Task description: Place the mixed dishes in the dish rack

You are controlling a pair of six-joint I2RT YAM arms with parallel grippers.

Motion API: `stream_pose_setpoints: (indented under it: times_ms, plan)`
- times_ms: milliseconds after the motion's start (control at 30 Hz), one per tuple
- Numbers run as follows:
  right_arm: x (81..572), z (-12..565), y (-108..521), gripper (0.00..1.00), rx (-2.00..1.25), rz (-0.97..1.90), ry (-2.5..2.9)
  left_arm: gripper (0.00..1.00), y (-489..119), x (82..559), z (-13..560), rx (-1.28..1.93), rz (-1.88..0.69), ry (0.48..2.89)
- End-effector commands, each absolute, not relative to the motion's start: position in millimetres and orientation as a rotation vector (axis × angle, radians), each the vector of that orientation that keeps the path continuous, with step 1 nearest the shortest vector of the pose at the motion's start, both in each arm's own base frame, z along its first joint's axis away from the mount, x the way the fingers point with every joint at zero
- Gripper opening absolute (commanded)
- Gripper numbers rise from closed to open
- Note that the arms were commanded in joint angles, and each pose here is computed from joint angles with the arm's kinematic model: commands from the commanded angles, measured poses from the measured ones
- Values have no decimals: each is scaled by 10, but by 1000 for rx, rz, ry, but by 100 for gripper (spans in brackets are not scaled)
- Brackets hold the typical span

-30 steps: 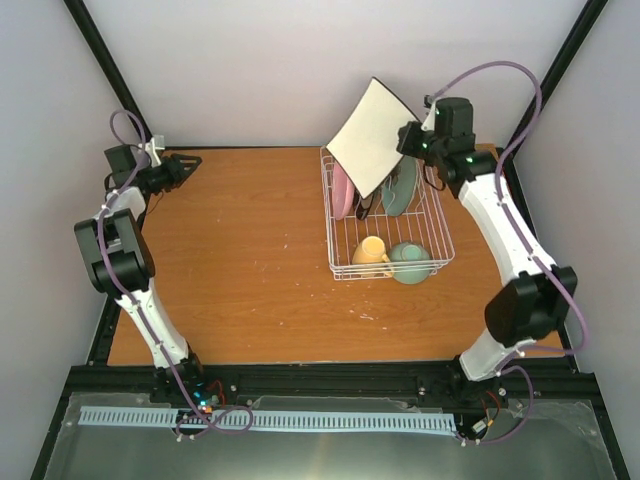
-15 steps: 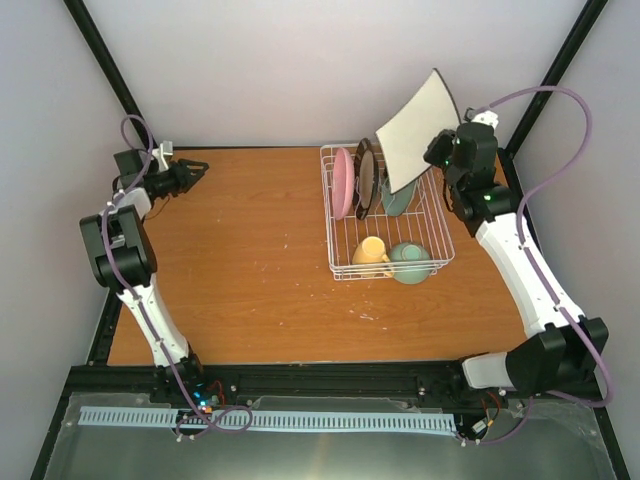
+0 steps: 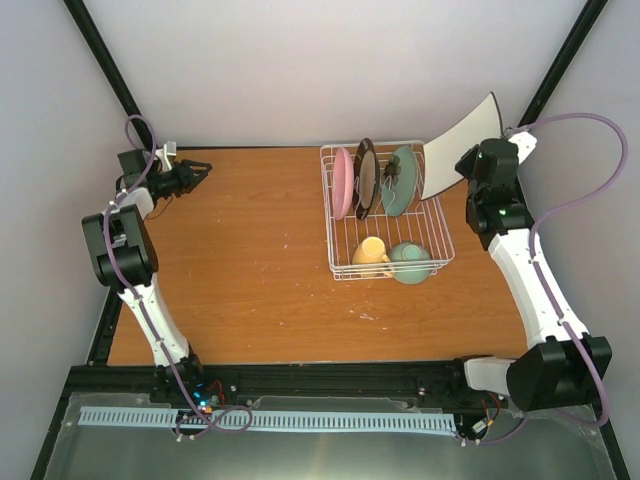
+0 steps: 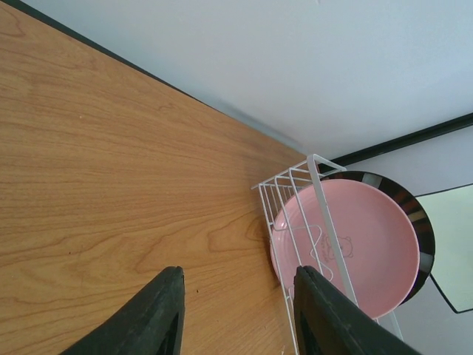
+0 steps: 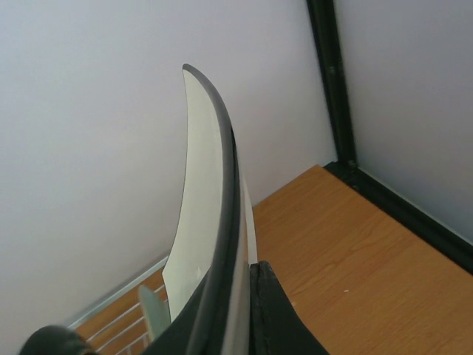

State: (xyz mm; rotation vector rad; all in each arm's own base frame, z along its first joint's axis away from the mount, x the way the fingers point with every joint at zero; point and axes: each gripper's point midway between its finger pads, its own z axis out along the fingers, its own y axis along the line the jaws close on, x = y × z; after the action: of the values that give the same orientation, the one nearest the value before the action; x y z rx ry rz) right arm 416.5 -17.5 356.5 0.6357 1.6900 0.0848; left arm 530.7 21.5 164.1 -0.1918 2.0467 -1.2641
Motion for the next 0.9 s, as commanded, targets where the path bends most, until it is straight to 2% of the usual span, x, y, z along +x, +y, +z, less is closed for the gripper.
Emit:
stream_pose_setpoints:
  times_ms: [0,167,433,867]
  plan:
    - [4064,4252,-481,3,700,129,1402,41,179,5294,1690,-166,-1273,2044]
    - [4239,4394,-499,3,637,154,1378,40,193,5325,1725,-164,-1268,2038]
    - [4640,4031,-200,3,416,164,1533,40,203,5344,1718,-166,-1257,2043]
    - [4821,4012,-151,3,226,11,1557,39,227,5364,1736,-175,-1235,2042]
